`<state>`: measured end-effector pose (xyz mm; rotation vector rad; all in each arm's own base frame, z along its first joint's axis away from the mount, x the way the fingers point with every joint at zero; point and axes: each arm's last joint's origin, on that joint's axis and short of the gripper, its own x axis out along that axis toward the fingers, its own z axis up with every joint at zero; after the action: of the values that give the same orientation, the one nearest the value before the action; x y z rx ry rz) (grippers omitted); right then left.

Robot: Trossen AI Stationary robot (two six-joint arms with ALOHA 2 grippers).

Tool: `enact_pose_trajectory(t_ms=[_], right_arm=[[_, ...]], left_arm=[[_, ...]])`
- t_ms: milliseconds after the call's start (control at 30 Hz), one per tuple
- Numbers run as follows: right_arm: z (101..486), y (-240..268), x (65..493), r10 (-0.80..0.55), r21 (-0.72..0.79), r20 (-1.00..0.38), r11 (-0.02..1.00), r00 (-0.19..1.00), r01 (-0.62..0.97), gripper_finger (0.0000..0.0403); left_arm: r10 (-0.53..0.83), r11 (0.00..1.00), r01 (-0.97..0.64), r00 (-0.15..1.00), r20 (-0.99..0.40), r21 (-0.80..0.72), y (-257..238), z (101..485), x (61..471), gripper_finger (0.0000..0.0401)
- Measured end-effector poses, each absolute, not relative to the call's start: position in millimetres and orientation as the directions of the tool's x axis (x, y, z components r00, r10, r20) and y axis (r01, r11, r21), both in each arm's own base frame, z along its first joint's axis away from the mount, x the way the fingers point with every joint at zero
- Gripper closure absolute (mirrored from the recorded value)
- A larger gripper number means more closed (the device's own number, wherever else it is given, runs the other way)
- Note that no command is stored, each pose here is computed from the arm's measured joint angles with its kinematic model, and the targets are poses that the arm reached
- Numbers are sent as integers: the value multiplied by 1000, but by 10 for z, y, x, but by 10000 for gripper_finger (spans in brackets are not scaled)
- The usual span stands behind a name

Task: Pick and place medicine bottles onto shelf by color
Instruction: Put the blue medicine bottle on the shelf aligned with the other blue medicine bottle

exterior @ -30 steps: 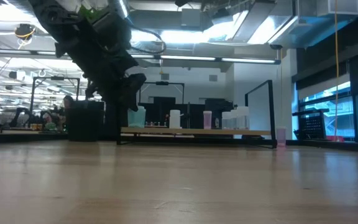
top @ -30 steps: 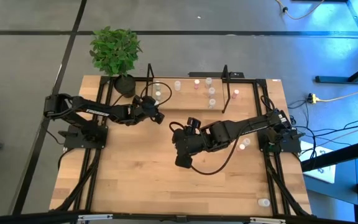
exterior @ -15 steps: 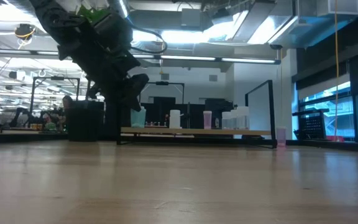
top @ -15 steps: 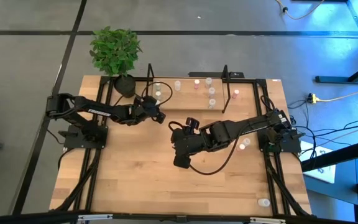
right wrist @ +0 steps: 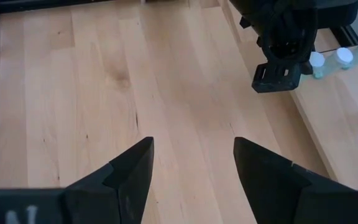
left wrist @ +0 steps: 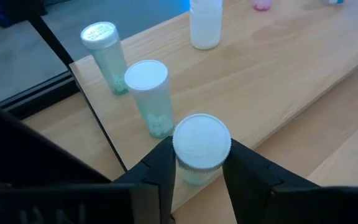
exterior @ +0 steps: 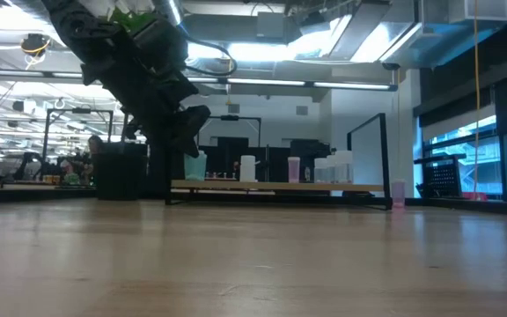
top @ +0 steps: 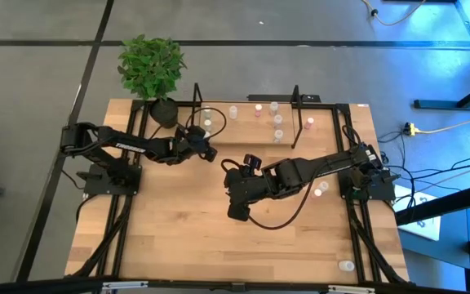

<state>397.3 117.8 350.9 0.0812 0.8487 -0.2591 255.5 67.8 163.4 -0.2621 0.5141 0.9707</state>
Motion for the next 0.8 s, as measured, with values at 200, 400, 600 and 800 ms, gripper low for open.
enact_pose_trajectory(t_ms=[200, 400, 600, 800], right_arm=[[3509, 1177, 3973, -194, -32, -751, 965, 631, 259, 178], [3509, 1177, 3973, -194, -32, -751, 965, 631, 259, 178], [3509, 1177, 3973, -194, -32, -751, 965, 631, 259, 178], [3509, 1177, 3973, -194, -32, -751, 965, 631, 259, 178]], left_arm=[[717, 544, -839, 458, -526, 11, 677, 1634, 2555, 275], [717, 544, -839, 459, -525, 10, 675, 1635, 2555, 253], [723, 538, -843, 454, -521, 13, 675, 1636, 2554, 223], [738, 525, -850, 440, -511, 27, 679, 1639, 2551, 208]])
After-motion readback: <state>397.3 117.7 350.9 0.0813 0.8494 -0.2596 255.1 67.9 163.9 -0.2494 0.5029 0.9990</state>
